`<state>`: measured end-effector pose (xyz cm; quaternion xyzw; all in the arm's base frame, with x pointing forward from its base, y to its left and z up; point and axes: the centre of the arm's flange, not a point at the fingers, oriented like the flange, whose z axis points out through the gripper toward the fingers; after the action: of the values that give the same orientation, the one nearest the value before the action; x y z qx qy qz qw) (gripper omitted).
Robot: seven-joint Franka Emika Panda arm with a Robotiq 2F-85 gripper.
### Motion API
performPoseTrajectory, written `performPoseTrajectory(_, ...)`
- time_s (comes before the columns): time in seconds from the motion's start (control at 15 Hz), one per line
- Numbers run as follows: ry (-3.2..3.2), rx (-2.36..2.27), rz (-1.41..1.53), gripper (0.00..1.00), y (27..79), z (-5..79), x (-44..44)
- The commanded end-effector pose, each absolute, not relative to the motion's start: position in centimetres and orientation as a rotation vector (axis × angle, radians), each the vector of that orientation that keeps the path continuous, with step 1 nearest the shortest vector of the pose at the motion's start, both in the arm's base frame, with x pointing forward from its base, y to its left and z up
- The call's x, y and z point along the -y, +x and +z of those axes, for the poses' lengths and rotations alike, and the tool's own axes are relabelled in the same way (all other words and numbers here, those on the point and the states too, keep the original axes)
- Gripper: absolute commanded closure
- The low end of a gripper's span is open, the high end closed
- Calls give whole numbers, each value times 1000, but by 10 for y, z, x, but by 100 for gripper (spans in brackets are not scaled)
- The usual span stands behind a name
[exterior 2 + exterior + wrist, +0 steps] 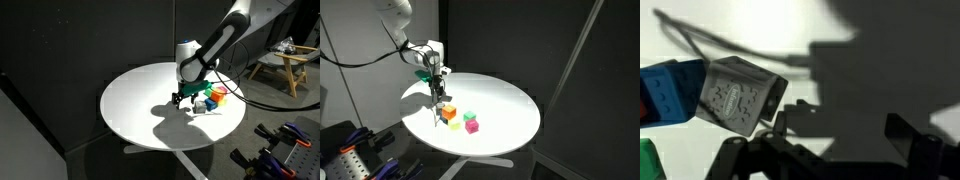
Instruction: Pick up the gray block and put it on the left side of the stacked blocks on the table, move the gray block a little to the right
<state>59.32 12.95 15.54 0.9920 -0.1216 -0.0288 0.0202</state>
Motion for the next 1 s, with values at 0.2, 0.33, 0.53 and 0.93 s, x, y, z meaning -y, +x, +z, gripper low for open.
performPoseTrajectory(0.2, 3095, 360, -90, 0, 601, 150, -126)
performPoseTrajectory(0.33, 3094, 360, -94, 0, 601, 149, -126)
performPoseTrajectory(0.53, 3091, 360, -100, 1, 601, 146, -125)
performPoseTrajectory(0.93, 3089, 357, -105, 7, 600, 145, -123)
